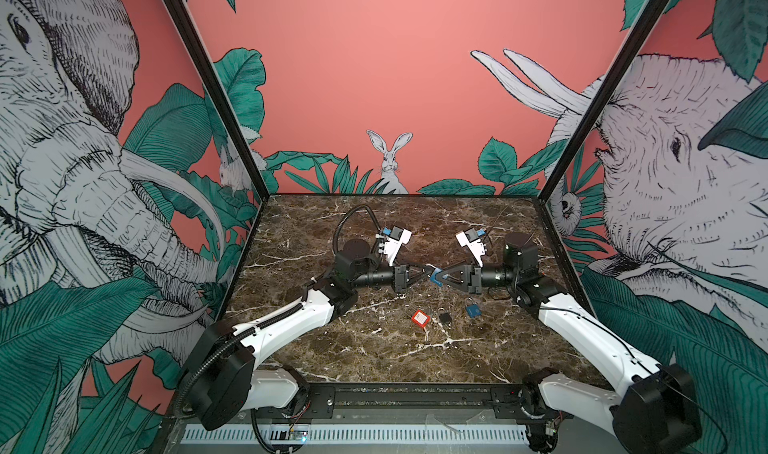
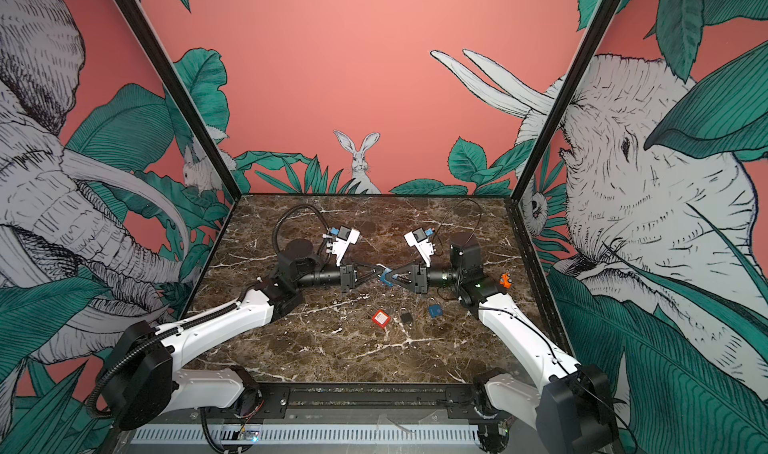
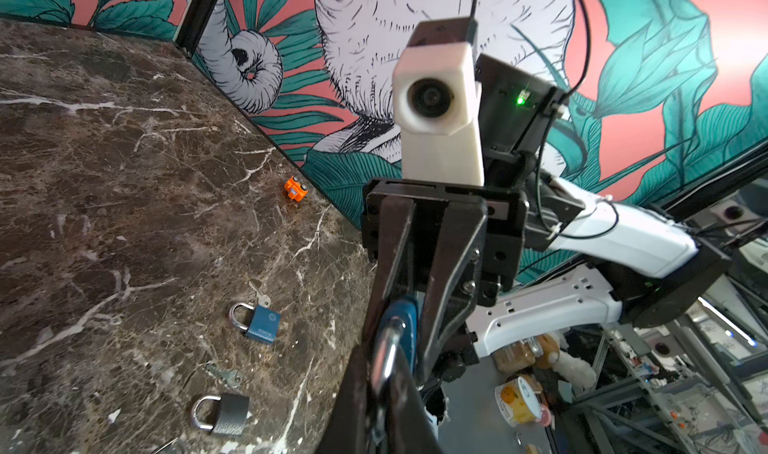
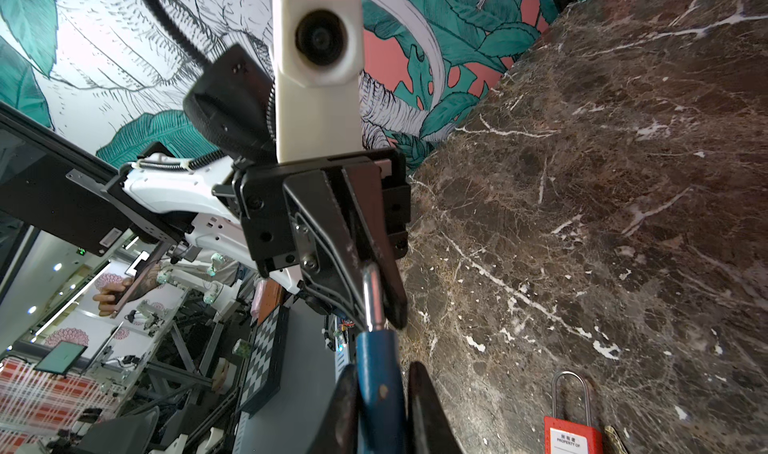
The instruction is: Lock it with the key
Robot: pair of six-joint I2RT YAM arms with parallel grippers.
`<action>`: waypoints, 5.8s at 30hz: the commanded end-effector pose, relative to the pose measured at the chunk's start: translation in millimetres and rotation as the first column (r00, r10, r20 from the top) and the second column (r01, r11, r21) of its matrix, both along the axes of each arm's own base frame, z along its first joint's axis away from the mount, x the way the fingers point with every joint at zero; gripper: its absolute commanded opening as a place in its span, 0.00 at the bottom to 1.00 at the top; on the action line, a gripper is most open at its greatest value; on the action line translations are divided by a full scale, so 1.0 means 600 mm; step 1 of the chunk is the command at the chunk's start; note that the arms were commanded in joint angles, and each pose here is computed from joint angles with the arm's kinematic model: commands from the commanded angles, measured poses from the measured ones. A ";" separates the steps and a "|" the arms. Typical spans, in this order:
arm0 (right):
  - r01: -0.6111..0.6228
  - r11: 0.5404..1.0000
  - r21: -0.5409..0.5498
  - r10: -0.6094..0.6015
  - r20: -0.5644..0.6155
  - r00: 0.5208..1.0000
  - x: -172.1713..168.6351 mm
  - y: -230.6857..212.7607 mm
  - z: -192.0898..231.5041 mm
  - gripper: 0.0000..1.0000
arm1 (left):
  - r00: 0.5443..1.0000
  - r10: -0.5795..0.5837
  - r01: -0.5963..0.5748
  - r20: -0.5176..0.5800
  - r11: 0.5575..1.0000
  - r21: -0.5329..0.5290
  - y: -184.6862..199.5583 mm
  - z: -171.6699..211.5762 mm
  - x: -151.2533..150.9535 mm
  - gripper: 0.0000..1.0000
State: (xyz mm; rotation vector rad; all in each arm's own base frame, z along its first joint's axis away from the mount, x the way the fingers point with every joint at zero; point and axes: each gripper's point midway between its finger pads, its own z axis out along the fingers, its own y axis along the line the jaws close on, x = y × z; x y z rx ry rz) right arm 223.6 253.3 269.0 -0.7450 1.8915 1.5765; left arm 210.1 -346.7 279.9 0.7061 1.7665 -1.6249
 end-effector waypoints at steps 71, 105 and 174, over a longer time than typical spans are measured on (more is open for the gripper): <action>0.029 0.993 0.110 -0.033 0.042 0.999 -0.010 -0.007 0.039 0.00 | 0.997 -0.038 0.029 -0.062 0.988 -0.149 0.017 0.019 0.020 0.37; 0.014 0.995 0.102 -0.021 0.067 0.998 -0.001 -0.002 0.051 0.00 | 0.986 -0.160 0.156 -0.038 0.983 -0.097 -0.010 0.025 -0.006 0.27; 0.188 0.963 0.195 -0.207 0.082 0.975 0.025 -0.041 0.045 0.23 | 1.000 -0.012 0.011 -0.001 0.992 -0.127 0.007 0.047 0.036 0.00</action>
